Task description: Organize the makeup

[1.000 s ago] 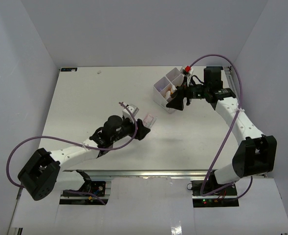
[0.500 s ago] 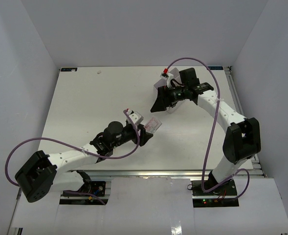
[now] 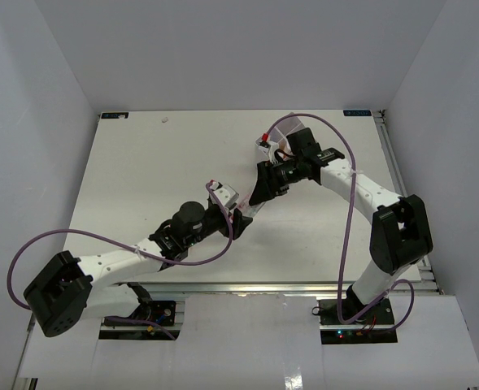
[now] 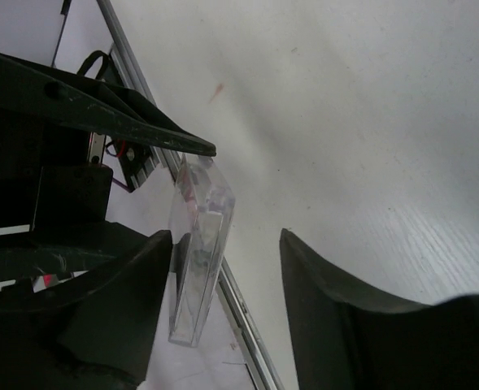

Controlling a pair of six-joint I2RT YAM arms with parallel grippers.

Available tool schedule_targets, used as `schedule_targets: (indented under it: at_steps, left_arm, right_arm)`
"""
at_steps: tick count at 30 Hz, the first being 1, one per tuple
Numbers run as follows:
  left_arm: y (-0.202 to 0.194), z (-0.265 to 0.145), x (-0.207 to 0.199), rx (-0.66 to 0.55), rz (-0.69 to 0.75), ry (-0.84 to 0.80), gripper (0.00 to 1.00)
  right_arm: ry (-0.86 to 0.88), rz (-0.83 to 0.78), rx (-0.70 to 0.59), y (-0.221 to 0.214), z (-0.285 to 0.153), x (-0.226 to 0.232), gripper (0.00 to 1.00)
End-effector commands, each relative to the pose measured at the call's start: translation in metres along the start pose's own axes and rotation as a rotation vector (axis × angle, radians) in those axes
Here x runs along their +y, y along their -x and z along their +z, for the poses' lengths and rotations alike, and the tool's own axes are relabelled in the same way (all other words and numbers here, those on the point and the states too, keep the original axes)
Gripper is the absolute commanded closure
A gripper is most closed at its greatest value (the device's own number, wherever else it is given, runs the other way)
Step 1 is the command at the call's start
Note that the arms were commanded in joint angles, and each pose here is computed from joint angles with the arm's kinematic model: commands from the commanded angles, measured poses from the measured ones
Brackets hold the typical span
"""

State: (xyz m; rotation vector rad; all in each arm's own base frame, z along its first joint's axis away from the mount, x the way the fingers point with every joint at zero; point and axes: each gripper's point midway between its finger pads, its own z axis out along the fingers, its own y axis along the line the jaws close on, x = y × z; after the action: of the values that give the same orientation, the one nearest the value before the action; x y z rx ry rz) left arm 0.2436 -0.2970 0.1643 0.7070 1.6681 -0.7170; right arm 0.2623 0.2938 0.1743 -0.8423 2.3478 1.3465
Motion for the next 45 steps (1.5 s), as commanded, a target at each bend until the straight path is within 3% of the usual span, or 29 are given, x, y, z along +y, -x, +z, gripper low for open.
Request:
schedule_targets:
  at_steps: [1,4,10,14,19,22,36,42,45]
  left_arm:
    - [0.033,0.002,-0.003,-0.077,0.026,0.001,0.61]
    - [0.029,0.004,-0.004,-0.064,0.026,-0.005,0.61]
    - [0.027,0.008,-0.008,-0.052,0.028,-0.016,0.59]
    - [0.026,0.01,-0.01,-0.039,0.034,-0.025,0.53]
    - [0.034,0.009,-0.008,-0.056,0.035,-0.012,0.32]
    - [0.049,0.005,-0.004,-0.095,0.032,0.017,0.02]
    - [0.128,-0.04,0.008,-0.222,0.003,0.122,0.02]
    - [0.149,-0.09,0.039,-0.259,-0.063,0.326,0.02]
    - [0.149,-0.121,0.052,-0.262,-0.068,0.403,0.02]
  right_arm:
    - [0.06,-0.05,-0.034,0.007,-0.01,0.023,0.43]
    - [0.089,-0.052,-0.035,0.007,-0.011,0.028,0.5]
    - [0.159,-0.038,-0.034,0.004,-0.012,0.04,0.77]
    - [0.205,-0.046,-0.033,0.003,-0.014,0.048,0.8]
    - [0.227,-0.086,-0.046,0.005,-0.018,0.055,0.82]
    - [0.227,-0.129,-0.065,0.009,-0.024,0.056,0.83]
    - [-0.039,-0.202,-0.182,0.064,-0.061,0.001,0.85]
    - [-0.262,-0.175,-0.327,0.107,-0.084,-0.028,0.86]
    - [-0.368,-0.17,-0.464,0.14,-0.103,-0.039,0.86]
